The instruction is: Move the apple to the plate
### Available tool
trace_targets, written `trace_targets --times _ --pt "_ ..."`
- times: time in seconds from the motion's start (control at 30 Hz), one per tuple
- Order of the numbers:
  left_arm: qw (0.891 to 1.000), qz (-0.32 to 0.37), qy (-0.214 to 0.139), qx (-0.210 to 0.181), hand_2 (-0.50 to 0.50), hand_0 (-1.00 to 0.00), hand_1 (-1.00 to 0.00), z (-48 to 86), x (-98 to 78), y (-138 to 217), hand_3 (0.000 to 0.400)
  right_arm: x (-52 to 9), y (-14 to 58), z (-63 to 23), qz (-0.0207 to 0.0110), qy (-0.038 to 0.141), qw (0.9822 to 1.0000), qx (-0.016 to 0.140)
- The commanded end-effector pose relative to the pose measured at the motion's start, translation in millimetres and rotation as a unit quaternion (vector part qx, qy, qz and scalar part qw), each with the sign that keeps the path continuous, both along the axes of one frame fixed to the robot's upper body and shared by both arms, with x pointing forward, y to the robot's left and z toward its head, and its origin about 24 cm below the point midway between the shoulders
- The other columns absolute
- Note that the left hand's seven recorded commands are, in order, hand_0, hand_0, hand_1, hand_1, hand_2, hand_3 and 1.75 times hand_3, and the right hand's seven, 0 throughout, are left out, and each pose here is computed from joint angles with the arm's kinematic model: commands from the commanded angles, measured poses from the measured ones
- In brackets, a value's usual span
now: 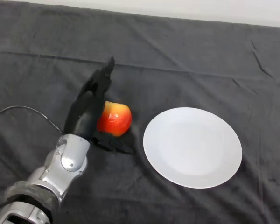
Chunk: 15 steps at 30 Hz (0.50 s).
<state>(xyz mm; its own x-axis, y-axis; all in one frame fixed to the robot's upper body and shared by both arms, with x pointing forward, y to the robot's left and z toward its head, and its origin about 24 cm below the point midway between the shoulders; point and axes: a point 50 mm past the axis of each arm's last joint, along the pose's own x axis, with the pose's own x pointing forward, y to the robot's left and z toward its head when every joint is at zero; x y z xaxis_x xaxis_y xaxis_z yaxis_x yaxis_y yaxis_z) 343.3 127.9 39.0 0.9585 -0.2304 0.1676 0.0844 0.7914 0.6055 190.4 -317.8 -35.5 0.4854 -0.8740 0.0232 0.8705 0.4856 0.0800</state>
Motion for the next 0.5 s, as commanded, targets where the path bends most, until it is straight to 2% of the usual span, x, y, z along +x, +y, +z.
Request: trace_targets --times 0.03,0.07,0.1,0.13,0.17,0.2,0.23,0.3,0.33,0.5 --pt "0.999 -0.021 -0.015 0.018 0.00 0.00 0.00 18.1 13.4 -12.1 0.000 -46.3 43.1 -49.8 0.0043 0.096 0.9915 0.088" --pt "0.999 -0.022 -0.012 0.020 -0.07 -0.14 0.00 17.1 13.5 -12.2 0.055 -46.3 43.1 -49.8 0.0043 0.096 0.9915 0.088" --pt "0.999 -0.022 -0.009 0.023 -0.34 -0.67 0.00 16.2 13.6 -12.1 0.270 -46.3 43.1 -49.8 0.0043 0.096 0.9915 0.088" --pt "0.999 -0.022 -0.006 0.026 -0.49 -0.98 0.00 15.6 13.8 -12.0 0.394 -46.3 43.1 -49.8 0.0043 0.096 0.9915 0.088" --pt "0.999 -0.022 -0.004 0.029 -0.46 -1.00 -0.08 15.1 14.1 -12.0 0.400 -46.3 43.1 -49.8 0.0043 0.096 0.9915 0.088" --pt "0.999 -0.021 -0.003 0.031 -0.46 -1.00 -0.08 14.6 14.3 -11.9 0.400 -46.3 43.1 -49.8 0.0043 0.096 0.9915 0.088" --pt "0.999 -0.021 0.000 0.035 -0.24 -1.00 -0.53 14.0 14.6 -11.9 0.400 -46.3 43.1 -49.8 0.0043 0.096 0.9915 0.088" --pt "0.999 -0.020 0.002 0.040 -0.02 -1.00 -0.95 13.3 14.9 -12.0 0.400 -46.3 43.1 -49.8 0.0043 0.096 0.9915 0.088" --pt "0.999 -0.019 0.003 0.043 0.00 -1.00 -1.00 12.9 15.2 -12.2 0.400 -46.3 43.1 -49.8 0.0043 0.096 0.9915 0.088" --pt "0.998 -0.016 0.004 0.055 0.00 -1.00 -1.00 12.1 15.9 -13.2 0.400 -46.4 43.1 -49.8 0.0043 0.096 0.9915 0.088"
